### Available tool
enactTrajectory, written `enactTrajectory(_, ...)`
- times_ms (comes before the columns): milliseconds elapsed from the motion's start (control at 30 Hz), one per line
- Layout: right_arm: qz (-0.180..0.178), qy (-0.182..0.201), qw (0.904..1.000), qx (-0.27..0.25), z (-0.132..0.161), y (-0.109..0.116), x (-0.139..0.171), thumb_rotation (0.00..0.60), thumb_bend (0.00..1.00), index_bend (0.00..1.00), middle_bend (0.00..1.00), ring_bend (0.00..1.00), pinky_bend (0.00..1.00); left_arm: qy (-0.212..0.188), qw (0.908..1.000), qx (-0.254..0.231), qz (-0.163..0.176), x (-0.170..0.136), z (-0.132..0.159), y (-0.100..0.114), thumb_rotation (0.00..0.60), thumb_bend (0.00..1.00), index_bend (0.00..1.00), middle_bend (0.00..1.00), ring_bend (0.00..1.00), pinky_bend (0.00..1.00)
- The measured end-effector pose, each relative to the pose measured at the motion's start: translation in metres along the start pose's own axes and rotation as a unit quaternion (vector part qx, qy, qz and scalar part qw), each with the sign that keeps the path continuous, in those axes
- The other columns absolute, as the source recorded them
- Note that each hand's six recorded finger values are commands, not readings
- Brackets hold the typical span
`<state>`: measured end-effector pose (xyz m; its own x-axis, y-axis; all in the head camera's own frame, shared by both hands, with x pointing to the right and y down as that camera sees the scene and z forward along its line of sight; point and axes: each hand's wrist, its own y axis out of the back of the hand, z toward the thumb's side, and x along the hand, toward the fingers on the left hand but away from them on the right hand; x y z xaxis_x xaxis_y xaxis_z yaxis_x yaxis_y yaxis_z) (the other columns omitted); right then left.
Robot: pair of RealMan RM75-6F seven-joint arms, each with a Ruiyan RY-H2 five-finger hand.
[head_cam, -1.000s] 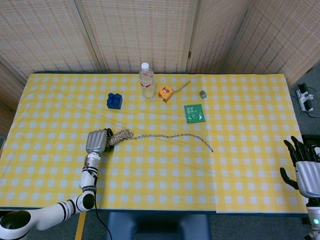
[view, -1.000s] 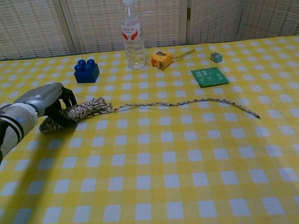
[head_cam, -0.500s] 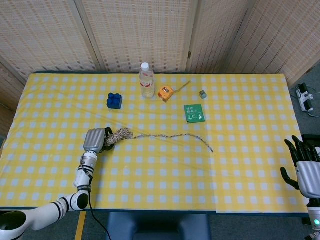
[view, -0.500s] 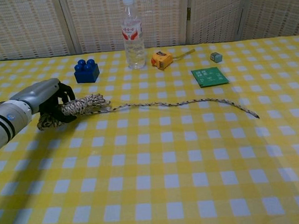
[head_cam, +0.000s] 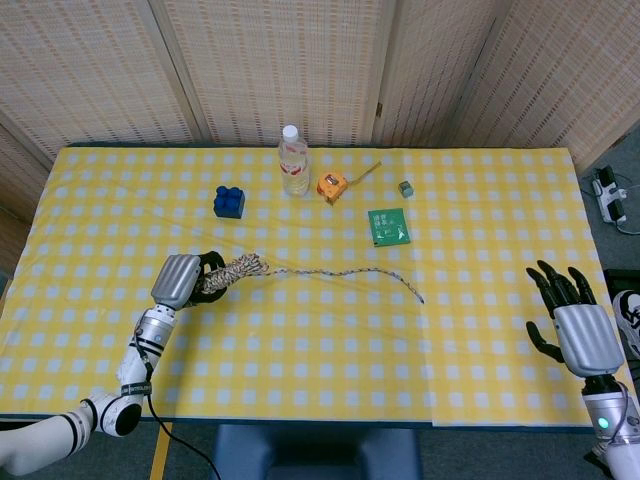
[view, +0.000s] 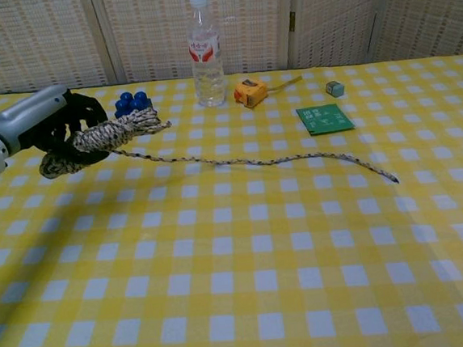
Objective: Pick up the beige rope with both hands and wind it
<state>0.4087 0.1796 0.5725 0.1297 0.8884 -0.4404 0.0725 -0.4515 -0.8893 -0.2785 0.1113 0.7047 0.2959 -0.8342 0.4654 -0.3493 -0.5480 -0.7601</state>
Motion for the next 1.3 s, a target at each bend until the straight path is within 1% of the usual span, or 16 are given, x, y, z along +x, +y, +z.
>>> enactTrajectory(100, 0.017, 0.016, 0.9994, -0.024, 0.013, -0.009, -0.015, 0.6, 0.43, 0.32, 0.16, 0.21, 0.18, -0.015, 0.9998, -0.006, -0.008, -0.008, 0.008, 0.002, 0.6, 0.73, 0.74, 0.72, 0.71, 0.81)
enactTrajectory(300, 0.066, 0.032, 0.9951, -0.066, 0.041, -0.034, -0.051, 0.6, 0.43, 0.37, 0.16, 0.21, 0.19, -0.038, 0.9989, -0.013, -0.025, -0.02, 0.021, 0.003, 0.6, 0.73, 0.74, 0.72, 0.71, 0.81)
enactTrajectory(400, 0.086, 0.033, 0.993, -0.074, 0.054, -0.047, -0.07, 0.6, 0.43, 0.39, 0.16, 0.21, 0.19, -0.045, 0.9984, -0.015, -0.031, -0.025, 0.026, 0.003, 0.6, 0.73, 0.74, 0.72, 0.71, 0.81)
enactTrajectory(500, 0.102, 0.032, 0.9918, -0.07, 0.067, -0.06, -0.09, 0.6, 0.43, 0.41, 0.16, 0.2, 0.19, -0.05, 0.998, -0.016, -0.035, -0.028, 0.029, 0.003, 0.6, 0.73, 0.74, 0.72, 0.71, 0.81)
enactTrajectory(633, 0.113, 0.029, 0.9914, -0.061, 0.082, -0.073, -0.115, 0.6, 0.43, 0.42, 0.16, 0.18, 0.19, -0.053, 0.9978, -0.017, -0.036, -0.031, 0.032, 0.003, 0.6, 0.73, 0.74, 0.72, 0.71, 0.81)
enactTrajectory(900, 0.138, 0.004, 0.9889, -0.054, 0.105, -0.103, -0.154, 0.6, 0.43, 0.43, 0.16, 0.16, 0.19, -0.056, 0.9975, -0.02, -0.038, -0.035, 0.035, 0.003, 0.6, 0.73, 0.74, 0.72, 0.71, 0.81)
enactTrajectory(1300, 0.161, 0.011, 0.9869, -0.003, 0.143, -0.133, -0.195, 0.6, 0.43, 0.43, 0.16, 0.15, 0.19, -0.056, 0.9974, -0.018, -0.041, -0.034, 0.04, 0.003, 0.6, 0.73, 0.74, 0.72, 0.71, 0.81)
